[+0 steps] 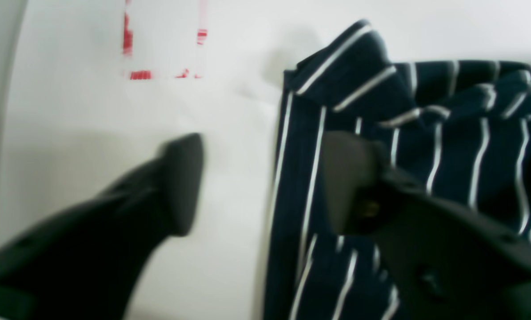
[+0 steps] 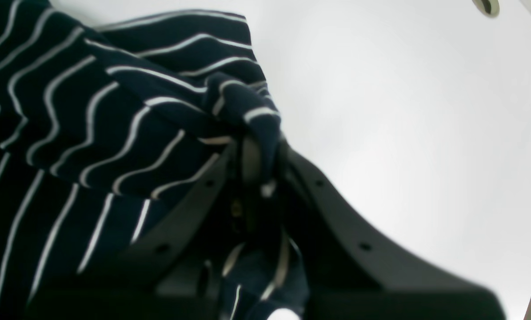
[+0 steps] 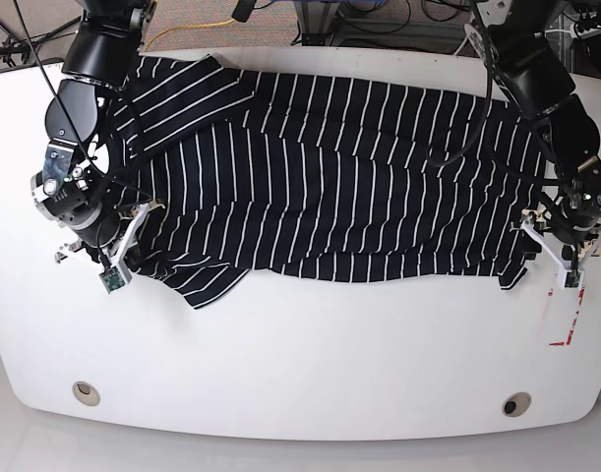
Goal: Fold the T-shirt properly
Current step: 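Grasp the hem edge with both grippers and lift it, then fold the held hem over toward the collar with both grippers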
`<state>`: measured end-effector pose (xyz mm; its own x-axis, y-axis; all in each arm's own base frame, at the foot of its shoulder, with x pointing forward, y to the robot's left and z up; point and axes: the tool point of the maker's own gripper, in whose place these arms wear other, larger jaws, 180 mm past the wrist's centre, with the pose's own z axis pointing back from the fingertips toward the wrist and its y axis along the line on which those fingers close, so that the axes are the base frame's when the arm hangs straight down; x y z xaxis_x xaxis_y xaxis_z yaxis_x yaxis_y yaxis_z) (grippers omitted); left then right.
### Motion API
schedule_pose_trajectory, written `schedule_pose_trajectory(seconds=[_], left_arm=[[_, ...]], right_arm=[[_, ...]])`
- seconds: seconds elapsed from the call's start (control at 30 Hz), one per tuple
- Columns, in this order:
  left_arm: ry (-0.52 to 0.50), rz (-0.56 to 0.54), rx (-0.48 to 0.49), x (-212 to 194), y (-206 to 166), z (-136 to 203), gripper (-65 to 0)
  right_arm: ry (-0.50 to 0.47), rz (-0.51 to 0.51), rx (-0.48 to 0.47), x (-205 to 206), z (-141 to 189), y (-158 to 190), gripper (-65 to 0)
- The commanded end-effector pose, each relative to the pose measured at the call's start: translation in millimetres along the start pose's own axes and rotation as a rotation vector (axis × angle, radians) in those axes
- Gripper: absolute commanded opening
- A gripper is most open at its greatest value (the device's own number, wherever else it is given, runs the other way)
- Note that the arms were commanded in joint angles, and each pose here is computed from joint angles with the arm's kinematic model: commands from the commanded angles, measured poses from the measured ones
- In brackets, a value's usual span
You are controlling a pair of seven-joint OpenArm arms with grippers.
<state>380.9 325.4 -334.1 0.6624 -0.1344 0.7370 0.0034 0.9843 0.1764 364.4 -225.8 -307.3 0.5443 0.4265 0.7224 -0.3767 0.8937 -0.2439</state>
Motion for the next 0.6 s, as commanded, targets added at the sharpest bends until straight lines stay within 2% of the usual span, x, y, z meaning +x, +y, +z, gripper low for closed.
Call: schedule_pose_trajectory(seconds=[0.0,0.13,0.3,0.5,0.57], left_arm=[[-0.072,0.033,-0.017,27,4,-5,-22.2],[-0.051,0.048,-0.056,31,-1,-19,-23.1],[-0.019,0.004,-0.106,33,-20,-31,-22.8],[-0.026,0.024,-0.131,43,-22,-41,-22.6],[-0.036,0.04,-0.136,44,-20,-46,-20.8]], right_arm=[[-0.064,0.012,-0.022,20,6,-10,-65.0],[-0.069,0.006,-0.018,22,4,-8,-65.0],[-0.081,-0.011,-0.002,24,2,1,-65.0],[-0.087,-0.015,0.002,26,1,3,-65.0],[-0.097,-0.023,0.01,29,0,7,-65.0]])
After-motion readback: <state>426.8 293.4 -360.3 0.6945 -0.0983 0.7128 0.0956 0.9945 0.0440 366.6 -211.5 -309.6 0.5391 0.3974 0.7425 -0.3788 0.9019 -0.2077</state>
